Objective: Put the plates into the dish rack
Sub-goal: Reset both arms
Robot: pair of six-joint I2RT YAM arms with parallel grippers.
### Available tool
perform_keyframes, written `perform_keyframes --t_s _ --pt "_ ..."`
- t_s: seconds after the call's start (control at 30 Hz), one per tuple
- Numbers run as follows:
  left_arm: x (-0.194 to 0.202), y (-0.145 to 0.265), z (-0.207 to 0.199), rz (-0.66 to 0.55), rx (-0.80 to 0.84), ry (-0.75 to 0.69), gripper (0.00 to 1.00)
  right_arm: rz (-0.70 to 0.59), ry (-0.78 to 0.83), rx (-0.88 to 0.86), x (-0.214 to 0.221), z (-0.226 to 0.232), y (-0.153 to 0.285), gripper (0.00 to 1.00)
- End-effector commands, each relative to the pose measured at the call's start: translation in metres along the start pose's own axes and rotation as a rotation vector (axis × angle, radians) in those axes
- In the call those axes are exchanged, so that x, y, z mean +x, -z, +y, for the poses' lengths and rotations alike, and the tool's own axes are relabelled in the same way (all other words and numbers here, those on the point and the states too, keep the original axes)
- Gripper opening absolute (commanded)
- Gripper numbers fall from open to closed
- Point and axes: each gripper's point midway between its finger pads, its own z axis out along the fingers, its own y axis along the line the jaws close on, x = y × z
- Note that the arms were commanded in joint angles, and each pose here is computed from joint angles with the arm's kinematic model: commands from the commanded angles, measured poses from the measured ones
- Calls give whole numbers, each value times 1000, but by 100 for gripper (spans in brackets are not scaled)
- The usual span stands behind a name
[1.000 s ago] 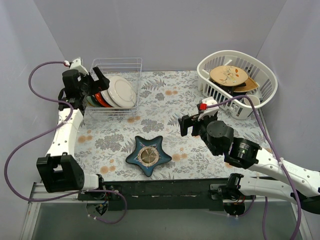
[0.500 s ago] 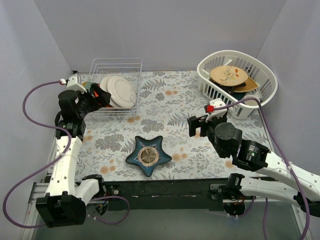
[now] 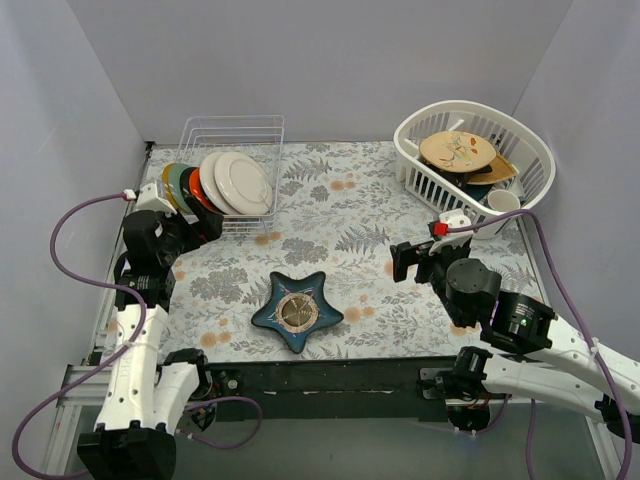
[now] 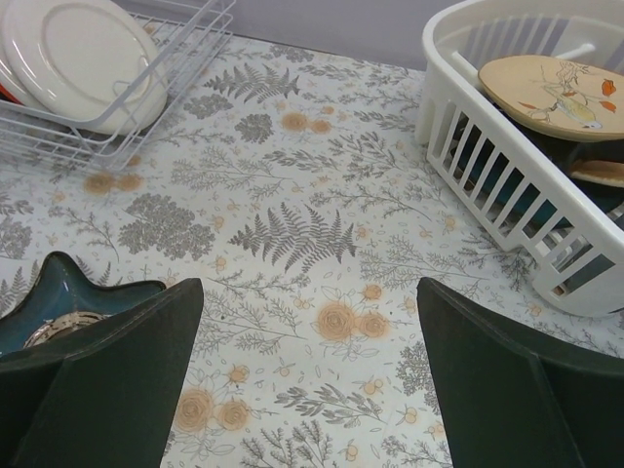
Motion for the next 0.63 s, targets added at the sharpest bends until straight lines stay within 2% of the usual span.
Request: perform_keyframes --t_s 0.0,0.6 --pt "-5 8 1 -36 -14 -13 98 18 -8 19 10 -2 -1 99" --pt "-13 13 -7 -72 16 -10 98 33 -21 22 17 -4 1 99"
